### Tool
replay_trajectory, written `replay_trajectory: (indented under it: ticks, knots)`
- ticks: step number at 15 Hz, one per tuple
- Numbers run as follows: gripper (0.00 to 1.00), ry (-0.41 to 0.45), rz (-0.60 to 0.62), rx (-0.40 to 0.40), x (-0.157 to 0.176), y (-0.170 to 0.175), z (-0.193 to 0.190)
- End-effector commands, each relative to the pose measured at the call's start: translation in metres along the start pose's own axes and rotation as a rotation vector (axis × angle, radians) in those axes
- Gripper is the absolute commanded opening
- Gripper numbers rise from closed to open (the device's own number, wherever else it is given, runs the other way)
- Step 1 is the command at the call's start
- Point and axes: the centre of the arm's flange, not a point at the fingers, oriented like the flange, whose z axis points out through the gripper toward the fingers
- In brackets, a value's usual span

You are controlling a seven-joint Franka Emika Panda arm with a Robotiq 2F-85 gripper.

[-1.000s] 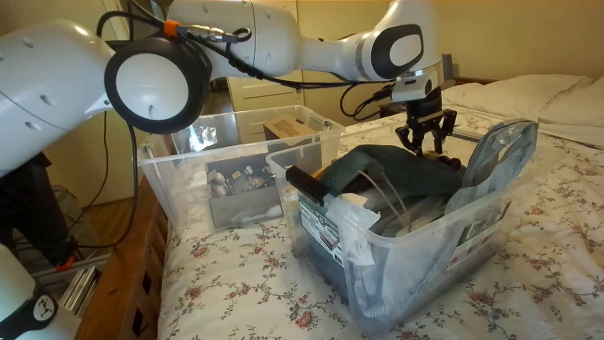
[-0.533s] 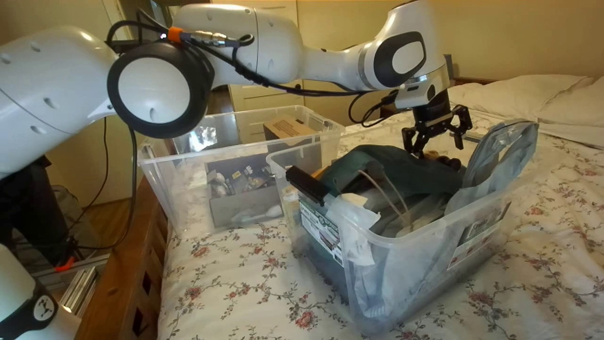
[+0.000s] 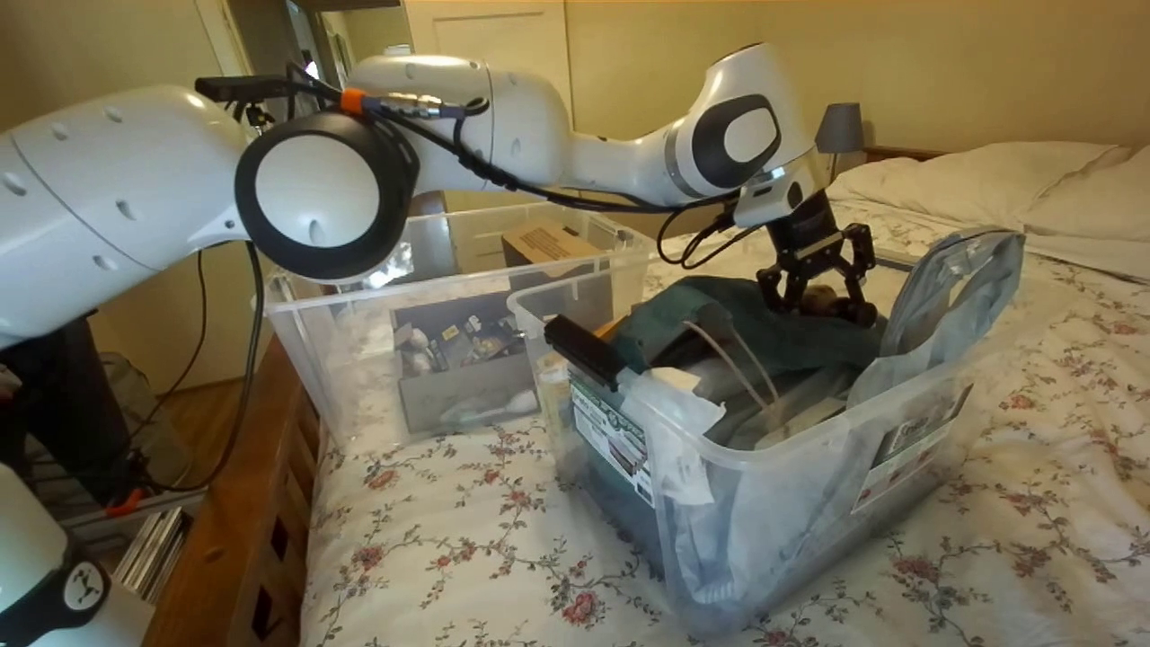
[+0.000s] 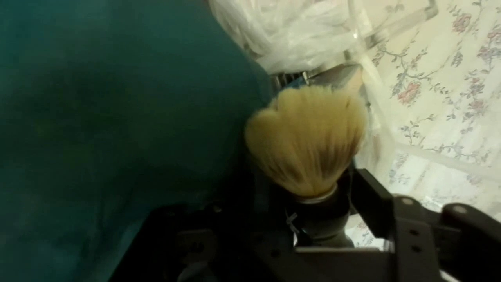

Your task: Remove the brush from the container on the right and put it in the container on the left

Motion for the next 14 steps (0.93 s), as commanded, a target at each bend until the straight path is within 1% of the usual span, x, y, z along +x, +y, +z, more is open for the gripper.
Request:
replay_trajectory:
  ticks: [1, 4, 7, 10, 12, 14]
  knots:
    - [0.38, 0.057, 0.025, 0.036, -0.036, -0.04, 0.022]
    - [0.17, 0.065, 0.034, 0.047, -0.033, -0.039, 0.014]
    - [0.16, 0.016, 0.069, 0.035, -0.009, -0.037, -0.017]
    - [0.16, -0.065, 0.117, 0.034, 0.034, -0.04, -0.063]
    - [0.16, -0.147, 0.12, 0.001, 0.064, -0.039, -0.093]
    - [0.16, -0.248, 0.075, -0.034, 0.094, -0.029, -0.123]
